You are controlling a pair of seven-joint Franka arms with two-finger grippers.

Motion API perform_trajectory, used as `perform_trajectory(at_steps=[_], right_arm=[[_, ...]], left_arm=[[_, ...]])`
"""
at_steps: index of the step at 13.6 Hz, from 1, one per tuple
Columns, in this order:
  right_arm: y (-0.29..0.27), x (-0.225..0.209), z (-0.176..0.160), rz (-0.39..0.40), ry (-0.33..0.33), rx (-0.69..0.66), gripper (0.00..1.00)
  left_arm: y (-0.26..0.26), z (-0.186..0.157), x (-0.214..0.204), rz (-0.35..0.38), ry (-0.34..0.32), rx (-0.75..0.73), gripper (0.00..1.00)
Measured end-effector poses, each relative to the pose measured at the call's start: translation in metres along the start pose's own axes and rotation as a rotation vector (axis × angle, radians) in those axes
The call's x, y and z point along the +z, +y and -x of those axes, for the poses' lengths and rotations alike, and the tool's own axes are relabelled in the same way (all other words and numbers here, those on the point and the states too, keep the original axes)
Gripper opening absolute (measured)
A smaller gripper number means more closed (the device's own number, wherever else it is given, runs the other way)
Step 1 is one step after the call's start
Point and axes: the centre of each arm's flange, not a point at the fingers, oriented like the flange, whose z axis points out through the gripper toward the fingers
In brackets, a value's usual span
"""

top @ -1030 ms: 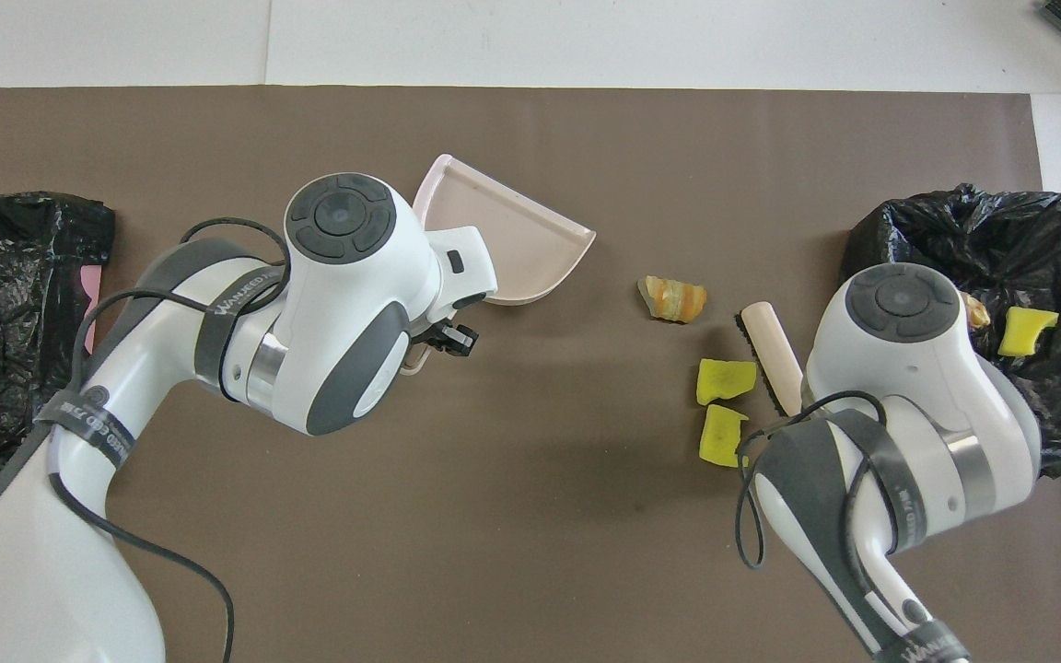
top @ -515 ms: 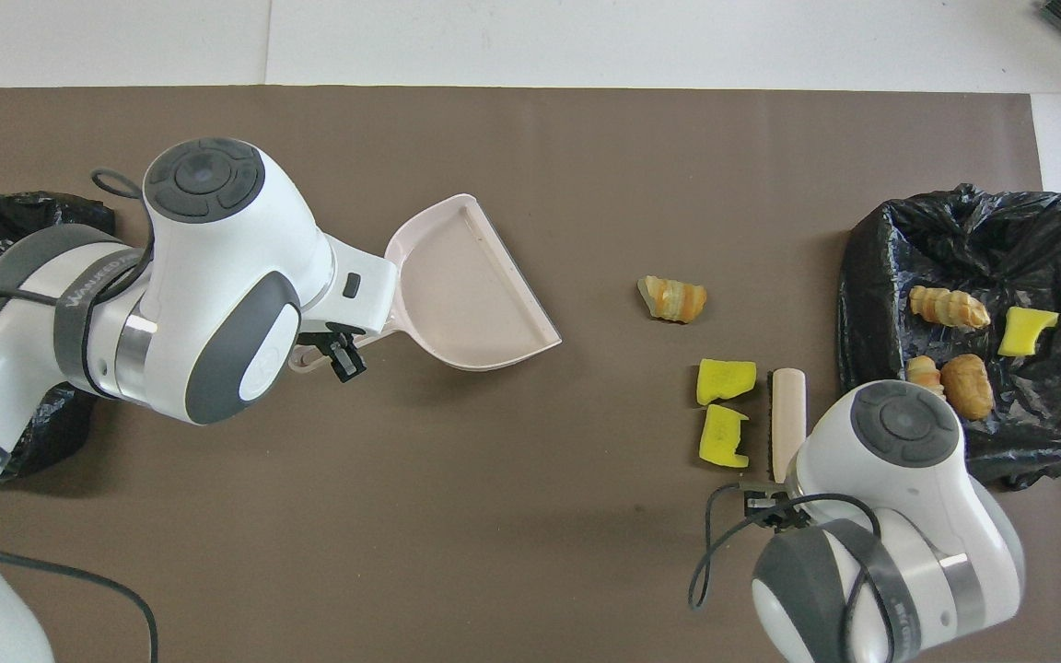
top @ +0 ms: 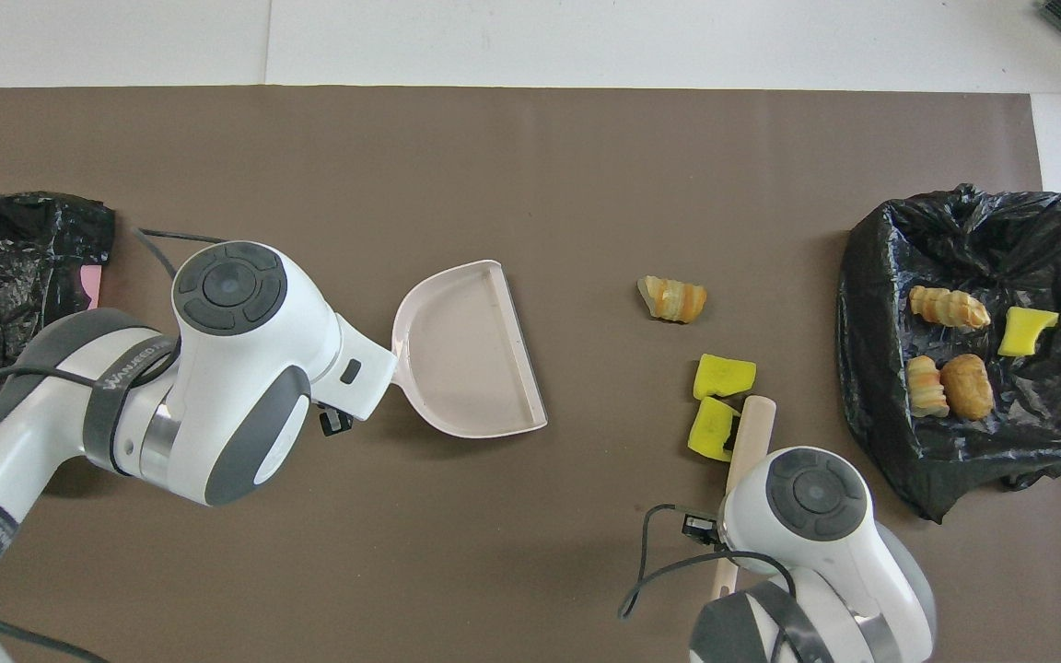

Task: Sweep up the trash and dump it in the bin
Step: 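Sweep the yellow sponges toward the dustpan with the right gripper's brush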

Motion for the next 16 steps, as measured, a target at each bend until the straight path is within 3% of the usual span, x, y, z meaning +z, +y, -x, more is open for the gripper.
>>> perform_trajectory(at_steps=[8,16], right_arm=[[-0.078,-0.035,-0.043,-0.056,0.032,-0.069,0.26],[-0.142,-0.102,-0.054,-0.142,0.033,-0.121,0.26]], left_arm=[[0.03,-0.016,0.025,-0.033,0.02,-0.003,0.32],[0.043,-0.026,0.035,-0.04,0.026,-0.057,0.32]])
